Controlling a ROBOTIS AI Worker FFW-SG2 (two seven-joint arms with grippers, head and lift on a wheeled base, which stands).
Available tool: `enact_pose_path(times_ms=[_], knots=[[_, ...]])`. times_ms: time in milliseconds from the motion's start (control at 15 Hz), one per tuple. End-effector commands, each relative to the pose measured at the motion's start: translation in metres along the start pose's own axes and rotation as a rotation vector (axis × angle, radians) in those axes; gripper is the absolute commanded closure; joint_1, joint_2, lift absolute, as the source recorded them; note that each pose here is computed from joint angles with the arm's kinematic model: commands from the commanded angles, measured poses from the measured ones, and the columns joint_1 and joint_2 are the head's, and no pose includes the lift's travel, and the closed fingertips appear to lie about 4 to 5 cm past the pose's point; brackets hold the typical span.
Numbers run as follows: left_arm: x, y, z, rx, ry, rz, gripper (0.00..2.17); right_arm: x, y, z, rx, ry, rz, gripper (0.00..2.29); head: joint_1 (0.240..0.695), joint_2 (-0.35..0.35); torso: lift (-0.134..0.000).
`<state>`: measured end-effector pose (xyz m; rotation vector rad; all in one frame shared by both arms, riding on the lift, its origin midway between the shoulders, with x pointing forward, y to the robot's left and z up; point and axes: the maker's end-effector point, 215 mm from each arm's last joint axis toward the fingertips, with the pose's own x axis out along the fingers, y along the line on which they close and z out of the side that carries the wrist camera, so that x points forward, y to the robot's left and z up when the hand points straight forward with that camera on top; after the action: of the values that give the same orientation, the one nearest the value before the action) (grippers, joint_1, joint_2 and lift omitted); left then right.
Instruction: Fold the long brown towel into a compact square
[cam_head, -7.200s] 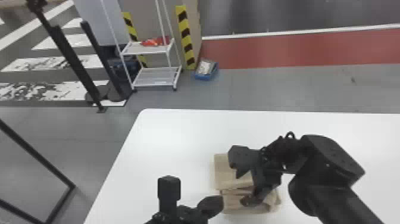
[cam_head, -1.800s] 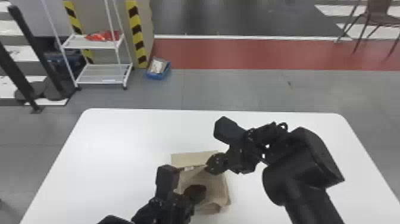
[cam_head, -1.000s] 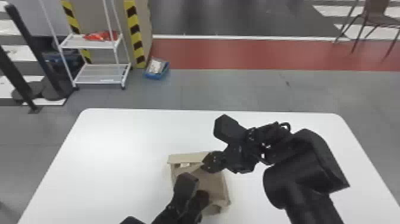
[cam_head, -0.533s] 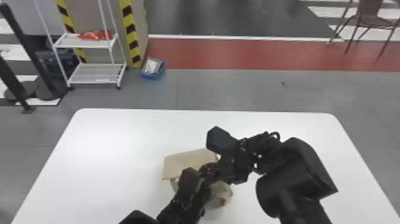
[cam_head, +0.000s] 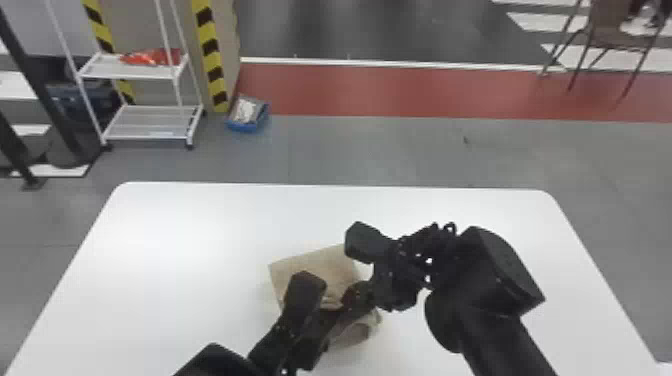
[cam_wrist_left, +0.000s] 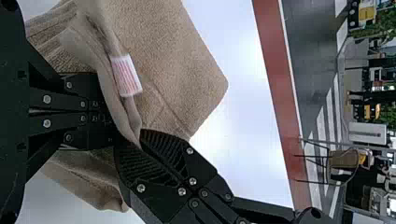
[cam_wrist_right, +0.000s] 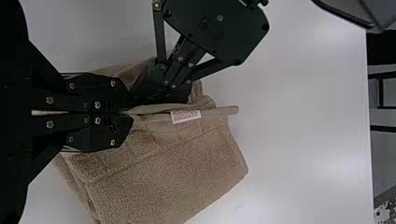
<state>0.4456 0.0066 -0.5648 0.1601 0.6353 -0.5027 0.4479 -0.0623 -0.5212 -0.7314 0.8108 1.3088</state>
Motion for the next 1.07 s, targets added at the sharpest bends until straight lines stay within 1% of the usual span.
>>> enact_pose_path(times_ms=[0,67,133,200,400,600,733,800,867,933,1000], knots=[[-0.004,0.001,0.002,0.023,0.0,0.011,1.66,-0.003,-0.006,-0.007,0.007,0.014,0.0,1.52,0.695,-0.067,0.0],[-0.006,0.002,-0.001,0.032,0.005,0.016,1.66,-0.001,-0.007,-0.012,0.012,0.026,0.004,1.52,0.695,-0.071,0.0],[-0.009,0.003,0.003,0.043,-0.002,0.023,1.66,0.001,-0.007,-0.015,0.015,0.032,0.01,1.52,0.695,-0.074,0.0],[-0.012,0.003,0.003,0.039,0.002,0.026,1.66,0.002,-0.008,-0.018,0.012,0.035,0.015,1.52,0.695,-0.078,0.0],[-0.023,0.007,0.006,0.036,-0.002,0.038,1.66,0.01,-0.001,-0.015,0.009,0.025,0.037,1.51,0.695,-0.079,0.0],[-0.036,0.0,0.016,0.033,-0.031,0.03,1.65,0.017,-0.004,-0.014,0.019,0.021,0.027,1.51,0.695,-0.065,0.0],[-0.052,0.007,0.023,0.016,-0.051,0.036,1.65,0.017,-0.008,-0.011,0.022,0.015,0.017,1.51,0.695,-0.062,0.0],[-0.058,0.009,0.031,0.018,-0.066,0.041,1.65,0.017,-0.009,-0.01,0.022,0.013,0.014,1.51,0.695,-0.059,0.0],[-0.067,0.021,0.03,0.02,-0.061,0.063,1.65,0.017,-0.01,-0.007,0.024,0.009,0.008,1.49,0.695,-0.054,0.0],[-0.071,0.023,0.034,0.024,-0.072,0.07,1.65,0.018,-0.01,-0.006,0.031,0.008,0.01,1.49,0.695,-0.049,0.0],[-0.076,0.026,0.039,0.025,-0.085,0.077,1.65,0.019,-0.009,-0.003,0.033,0.003,0.01,1.43,0.695,-0.032,0.0]])
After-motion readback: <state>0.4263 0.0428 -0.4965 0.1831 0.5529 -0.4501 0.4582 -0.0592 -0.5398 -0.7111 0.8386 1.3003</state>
